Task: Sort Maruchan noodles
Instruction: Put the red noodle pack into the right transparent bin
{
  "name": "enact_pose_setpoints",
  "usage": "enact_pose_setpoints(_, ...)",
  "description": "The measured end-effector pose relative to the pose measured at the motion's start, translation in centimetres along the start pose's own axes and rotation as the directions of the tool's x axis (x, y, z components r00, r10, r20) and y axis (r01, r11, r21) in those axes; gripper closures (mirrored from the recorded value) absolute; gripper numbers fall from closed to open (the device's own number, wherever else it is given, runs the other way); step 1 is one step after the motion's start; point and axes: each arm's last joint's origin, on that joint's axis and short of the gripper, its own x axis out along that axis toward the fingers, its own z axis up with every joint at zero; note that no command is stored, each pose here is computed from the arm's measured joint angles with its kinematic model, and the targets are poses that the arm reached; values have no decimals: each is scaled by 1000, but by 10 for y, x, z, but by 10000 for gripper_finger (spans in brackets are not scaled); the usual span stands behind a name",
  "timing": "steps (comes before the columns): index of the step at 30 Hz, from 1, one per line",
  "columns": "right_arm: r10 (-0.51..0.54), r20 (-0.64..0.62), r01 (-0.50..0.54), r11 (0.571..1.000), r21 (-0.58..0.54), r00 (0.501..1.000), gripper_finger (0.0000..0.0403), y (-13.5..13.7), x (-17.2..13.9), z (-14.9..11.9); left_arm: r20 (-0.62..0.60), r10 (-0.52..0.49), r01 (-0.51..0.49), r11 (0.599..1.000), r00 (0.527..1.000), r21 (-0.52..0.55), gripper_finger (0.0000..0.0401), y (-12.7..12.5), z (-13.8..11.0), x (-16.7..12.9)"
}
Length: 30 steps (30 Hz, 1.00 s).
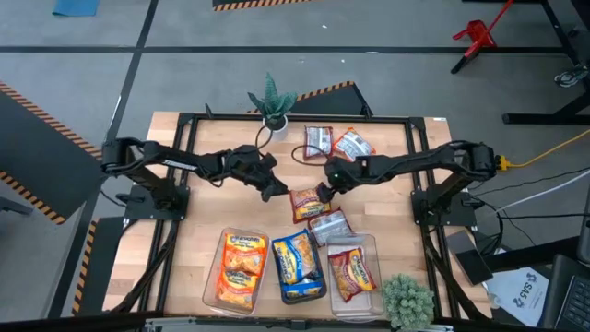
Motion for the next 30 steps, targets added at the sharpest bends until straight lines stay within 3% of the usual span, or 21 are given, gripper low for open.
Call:
enact_pose_setpoints(8, 2, 14, -1, 999, -43, 1000, 79, -13, 12, -10, -52, 15, -18, 999, 999, -47, 249, 23, -21, 35)
enact_pose_setpoints(16, 92, -16, -93, 994, -51, 996, 79, -14, 43, -12, -88, 29, -38, 993, 996, -111, 249, 38, -40, 56)
enact_pose_setpoints(22, 167, -9, -167, 982, -92, 986, 83, -11, 45, -9, -95, 47, -56, 993, 994, -99, 250, 42, -40, 70)
enact_pose_setpoints(26, 194, -35, -196, 976, -95, 980, 117, -13, 45, -8, -92, 47, -56, 993, 995, -100, 250, 42, -36, 77)
enact_pose_setpoints(30, 198, -46, -201, 975, -92, 979, 176, -13, 45, -9, -93, 52, -60, 995, 994, -83, 250, 41, -33, 79)
